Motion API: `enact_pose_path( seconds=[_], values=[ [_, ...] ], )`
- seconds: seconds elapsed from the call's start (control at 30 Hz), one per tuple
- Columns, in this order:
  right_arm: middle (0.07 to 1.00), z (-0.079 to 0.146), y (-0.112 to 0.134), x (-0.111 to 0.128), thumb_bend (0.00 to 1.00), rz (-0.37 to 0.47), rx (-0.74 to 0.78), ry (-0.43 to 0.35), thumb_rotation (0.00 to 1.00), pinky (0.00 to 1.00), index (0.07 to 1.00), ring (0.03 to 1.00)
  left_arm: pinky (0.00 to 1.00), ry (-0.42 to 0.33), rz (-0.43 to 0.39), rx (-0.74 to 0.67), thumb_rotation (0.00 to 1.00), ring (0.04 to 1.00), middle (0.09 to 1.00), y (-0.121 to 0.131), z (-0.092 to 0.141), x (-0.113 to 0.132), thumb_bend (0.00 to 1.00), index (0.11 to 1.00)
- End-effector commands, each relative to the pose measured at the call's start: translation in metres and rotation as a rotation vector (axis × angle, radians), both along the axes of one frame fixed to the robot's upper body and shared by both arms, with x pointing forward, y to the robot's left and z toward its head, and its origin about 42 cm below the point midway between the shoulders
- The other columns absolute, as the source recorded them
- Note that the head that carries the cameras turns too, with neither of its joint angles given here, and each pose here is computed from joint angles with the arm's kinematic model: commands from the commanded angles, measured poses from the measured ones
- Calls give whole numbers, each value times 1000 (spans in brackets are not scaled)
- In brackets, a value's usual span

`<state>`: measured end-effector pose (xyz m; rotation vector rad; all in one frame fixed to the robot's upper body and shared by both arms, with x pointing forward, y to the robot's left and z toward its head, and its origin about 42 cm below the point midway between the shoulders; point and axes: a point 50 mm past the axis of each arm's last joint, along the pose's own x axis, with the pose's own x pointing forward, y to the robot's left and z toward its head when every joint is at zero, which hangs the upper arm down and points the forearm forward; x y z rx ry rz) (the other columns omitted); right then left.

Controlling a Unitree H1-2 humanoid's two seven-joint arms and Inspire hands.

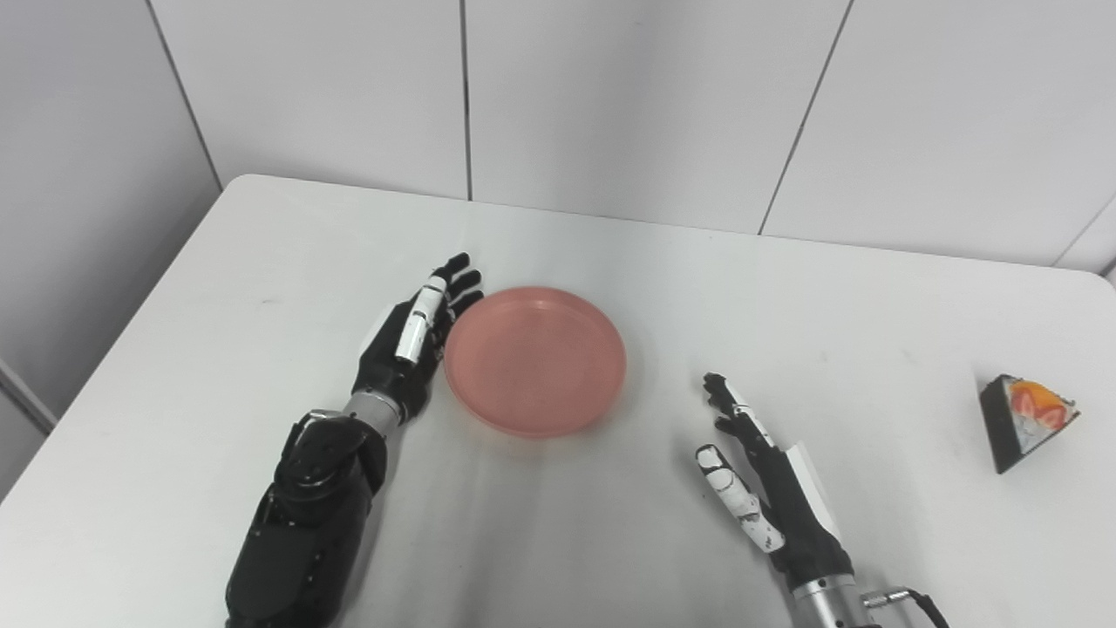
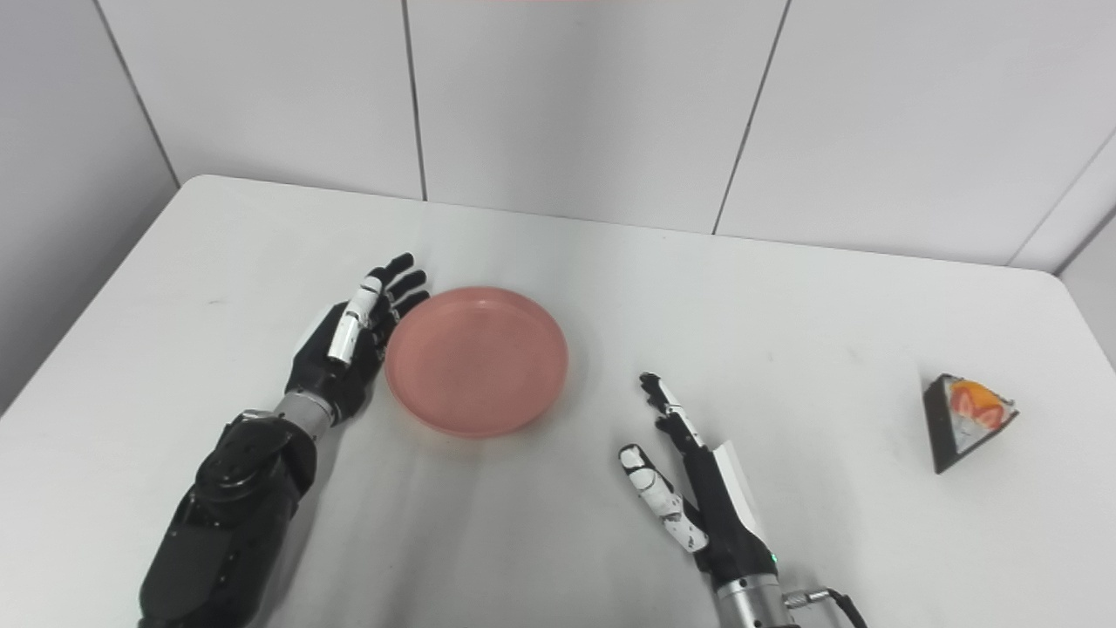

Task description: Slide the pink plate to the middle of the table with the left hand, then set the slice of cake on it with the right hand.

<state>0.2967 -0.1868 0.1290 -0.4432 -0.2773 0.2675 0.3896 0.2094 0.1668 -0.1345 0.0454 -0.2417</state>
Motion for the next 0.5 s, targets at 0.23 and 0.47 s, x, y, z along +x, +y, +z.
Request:
enact_pose_path(
  seconds=[0.23, 0.47],
  values=[
    [931, 0, 10, 3, 336, 9, 17, -19, 1000, 877, 928, 919, 906, 73, -178, -78, 1000, 922, 944, -37, -11, -22, 353, 937],
    [930, -1, 13, 3, 323, 9, 11, -24, 1000, 879, 927, 921, 929, 102, -201, -97, 1000, 932, 941, -36, -21, -27, 352, 935]
  ],
)
